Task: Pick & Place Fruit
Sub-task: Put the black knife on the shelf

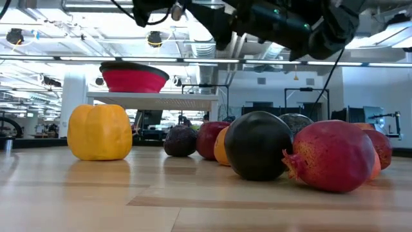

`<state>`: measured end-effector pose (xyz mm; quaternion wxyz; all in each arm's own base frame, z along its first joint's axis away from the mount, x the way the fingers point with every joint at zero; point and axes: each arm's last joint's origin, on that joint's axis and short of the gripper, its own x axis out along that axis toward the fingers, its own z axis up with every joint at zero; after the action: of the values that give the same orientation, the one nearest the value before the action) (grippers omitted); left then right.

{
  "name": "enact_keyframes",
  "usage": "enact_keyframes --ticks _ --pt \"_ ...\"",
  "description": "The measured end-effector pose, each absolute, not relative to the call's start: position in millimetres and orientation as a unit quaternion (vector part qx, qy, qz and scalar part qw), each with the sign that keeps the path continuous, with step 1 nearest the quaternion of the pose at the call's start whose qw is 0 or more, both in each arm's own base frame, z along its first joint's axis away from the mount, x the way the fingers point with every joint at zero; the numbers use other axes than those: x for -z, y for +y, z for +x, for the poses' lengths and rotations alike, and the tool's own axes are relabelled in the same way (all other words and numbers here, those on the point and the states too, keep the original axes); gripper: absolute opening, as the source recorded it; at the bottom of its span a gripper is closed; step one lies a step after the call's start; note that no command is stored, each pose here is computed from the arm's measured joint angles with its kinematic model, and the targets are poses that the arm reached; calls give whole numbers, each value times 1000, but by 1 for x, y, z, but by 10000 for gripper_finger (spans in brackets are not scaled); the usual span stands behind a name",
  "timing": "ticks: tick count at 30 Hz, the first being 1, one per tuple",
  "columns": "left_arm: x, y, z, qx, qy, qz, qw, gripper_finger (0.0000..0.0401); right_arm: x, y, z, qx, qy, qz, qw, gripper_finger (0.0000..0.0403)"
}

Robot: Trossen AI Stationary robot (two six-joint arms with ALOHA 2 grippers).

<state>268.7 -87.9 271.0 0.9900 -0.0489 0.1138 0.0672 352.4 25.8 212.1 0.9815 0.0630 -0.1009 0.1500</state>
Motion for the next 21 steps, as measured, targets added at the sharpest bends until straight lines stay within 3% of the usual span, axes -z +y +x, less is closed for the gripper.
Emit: enact_keyframes --ticks 7,12,17,21 --pt "-271 -86 270 -57 115 -30 991 92 -222 18 355 -147 -114 68 980 247" --pt "-272 -86 270 -58 111 -31 992 96 -231 20 359 -167 -126 64 976 172" --pt "-271 -85 269 -61 116 -28 991 125 -235 21 366 -172 -103 68 977 78" --pt "-271 -85 269 -61 117 -26 991 155 -234 20 371 -168 -70 72 981 79"
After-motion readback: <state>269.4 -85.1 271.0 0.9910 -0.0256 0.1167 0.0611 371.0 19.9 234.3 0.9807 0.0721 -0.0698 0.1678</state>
